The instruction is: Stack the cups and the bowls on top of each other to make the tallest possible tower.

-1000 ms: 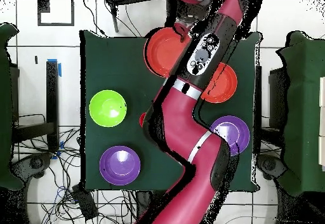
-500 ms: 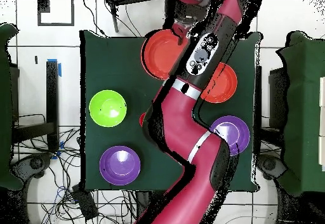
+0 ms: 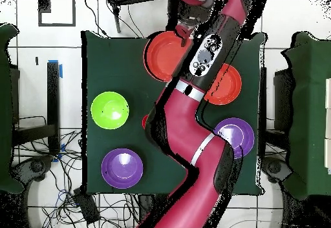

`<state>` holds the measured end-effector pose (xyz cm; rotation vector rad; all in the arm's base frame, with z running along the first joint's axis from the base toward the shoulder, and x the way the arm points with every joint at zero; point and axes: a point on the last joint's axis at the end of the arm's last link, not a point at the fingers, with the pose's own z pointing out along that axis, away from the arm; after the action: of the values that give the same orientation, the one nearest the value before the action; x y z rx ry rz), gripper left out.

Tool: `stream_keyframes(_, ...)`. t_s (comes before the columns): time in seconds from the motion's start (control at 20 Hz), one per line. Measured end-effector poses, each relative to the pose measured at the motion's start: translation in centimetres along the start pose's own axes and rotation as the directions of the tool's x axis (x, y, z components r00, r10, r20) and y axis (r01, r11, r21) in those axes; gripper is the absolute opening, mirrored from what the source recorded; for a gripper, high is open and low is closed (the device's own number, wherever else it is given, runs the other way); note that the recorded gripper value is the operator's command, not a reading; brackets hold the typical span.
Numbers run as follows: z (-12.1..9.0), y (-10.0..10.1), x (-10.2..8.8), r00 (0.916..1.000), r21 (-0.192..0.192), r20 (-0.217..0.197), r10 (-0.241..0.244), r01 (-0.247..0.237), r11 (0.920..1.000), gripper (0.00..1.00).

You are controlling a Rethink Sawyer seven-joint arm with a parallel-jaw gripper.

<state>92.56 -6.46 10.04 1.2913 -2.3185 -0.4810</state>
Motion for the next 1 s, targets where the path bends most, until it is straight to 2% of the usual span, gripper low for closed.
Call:
stream_keyframes(0.35, -0.3, 0.2, -0.2, 0.9996, -0.005, 0.02, -0.018, 0.018, 0.9998, 0.0)
stream_keyframes(1.0, -3.0, 1.3, -0.8, 0.9923, 0.005, 0.11, -0.058, 0.058, 0.9983, 0.0)
